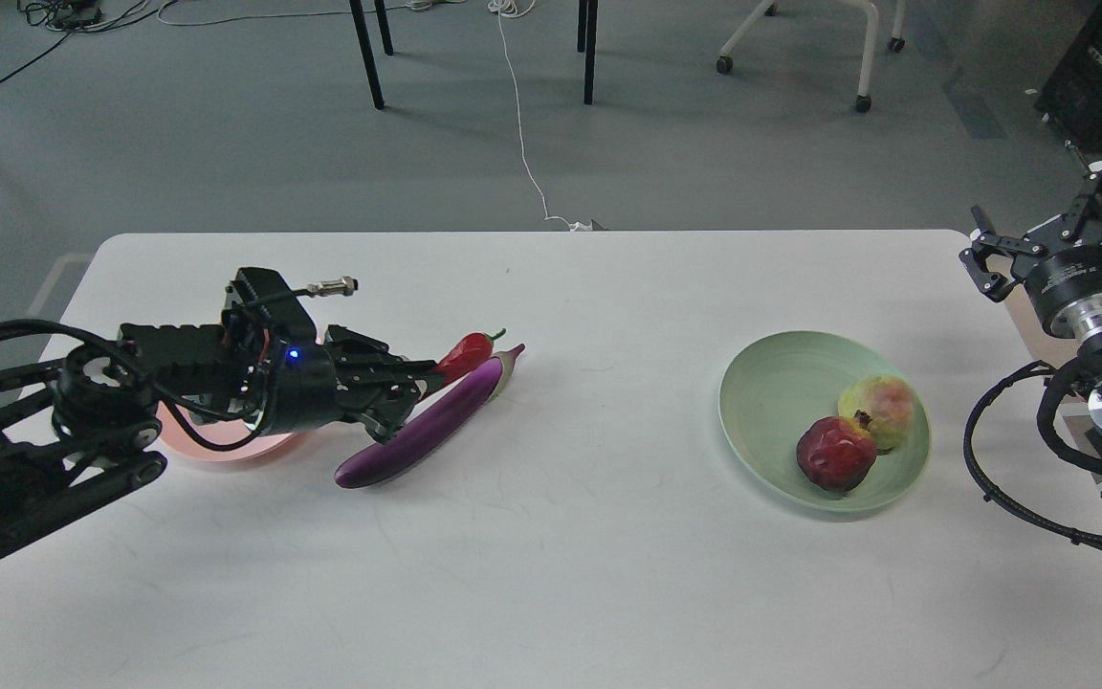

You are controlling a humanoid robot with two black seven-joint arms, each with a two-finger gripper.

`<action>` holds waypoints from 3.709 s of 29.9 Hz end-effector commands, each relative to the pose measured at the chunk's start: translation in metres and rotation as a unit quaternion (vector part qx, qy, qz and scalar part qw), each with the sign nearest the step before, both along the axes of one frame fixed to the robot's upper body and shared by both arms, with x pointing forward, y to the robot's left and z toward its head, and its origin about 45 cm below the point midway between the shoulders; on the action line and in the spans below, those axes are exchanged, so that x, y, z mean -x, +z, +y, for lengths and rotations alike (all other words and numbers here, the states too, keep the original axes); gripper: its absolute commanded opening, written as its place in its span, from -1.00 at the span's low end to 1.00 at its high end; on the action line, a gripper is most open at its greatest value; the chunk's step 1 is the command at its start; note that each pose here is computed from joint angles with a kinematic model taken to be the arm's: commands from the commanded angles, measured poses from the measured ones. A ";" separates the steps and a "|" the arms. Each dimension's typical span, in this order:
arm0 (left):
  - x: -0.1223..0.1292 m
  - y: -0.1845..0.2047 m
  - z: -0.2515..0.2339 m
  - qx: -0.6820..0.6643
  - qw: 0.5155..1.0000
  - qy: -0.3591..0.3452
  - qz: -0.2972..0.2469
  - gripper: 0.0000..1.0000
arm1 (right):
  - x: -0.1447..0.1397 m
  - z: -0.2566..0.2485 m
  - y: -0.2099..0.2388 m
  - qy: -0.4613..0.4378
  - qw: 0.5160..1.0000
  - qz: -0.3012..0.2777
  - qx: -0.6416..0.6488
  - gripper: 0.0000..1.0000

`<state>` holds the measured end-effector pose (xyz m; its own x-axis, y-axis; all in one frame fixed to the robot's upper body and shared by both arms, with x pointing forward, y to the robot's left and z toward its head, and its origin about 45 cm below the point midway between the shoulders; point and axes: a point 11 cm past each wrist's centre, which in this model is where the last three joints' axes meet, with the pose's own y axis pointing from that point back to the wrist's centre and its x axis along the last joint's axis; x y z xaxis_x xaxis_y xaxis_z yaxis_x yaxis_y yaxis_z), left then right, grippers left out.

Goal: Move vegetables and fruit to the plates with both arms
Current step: 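Carry the chili pepper onto the pink plate and release, then move the left gripper to the purple eggplant and grasp it, then lift the eggplant onto the pink plate beside the chili and release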

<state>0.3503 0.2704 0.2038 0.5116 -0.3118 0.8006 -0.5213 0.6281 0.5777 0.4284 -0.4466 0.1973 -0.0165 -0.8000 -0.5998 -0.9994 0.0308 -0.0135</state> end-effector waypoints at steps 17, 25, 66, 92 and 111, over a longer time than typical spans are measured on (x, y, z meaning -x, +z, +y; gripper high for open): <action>0.003 -0.065 0.151 -0.021 0.962 0.256 0.091 -0.21 | 0.000 0.000 -0.001 0.002 1.000 0.003 0.001 0.97; -0.020 -0.048 0.133 0.007 0.969 0.244 0.039 0.61 | 0.000 0.002 -0.002 0.003 1.000 0.002 0.000 0.97; -0.016 -0.064 -0.024 -0.108 0.994 -0.016 0.002 -0.76 | -0.002 0.008 -0.002 0.005 1.000 0.000 -0.006 0.97; -0.001 -0.040 0.172 -0.114 0.960 0.252 0.047 -0.66 | -0.005 0.021 -0.007 0.015 1.000 0.003 -0.012 0.97; -0.029 -0.015 0.153 0.013 0.950 0.311 0.032 0.78 | -0.006 0.026 -0.009 0.019 1.000 0.004 -0.016 0.97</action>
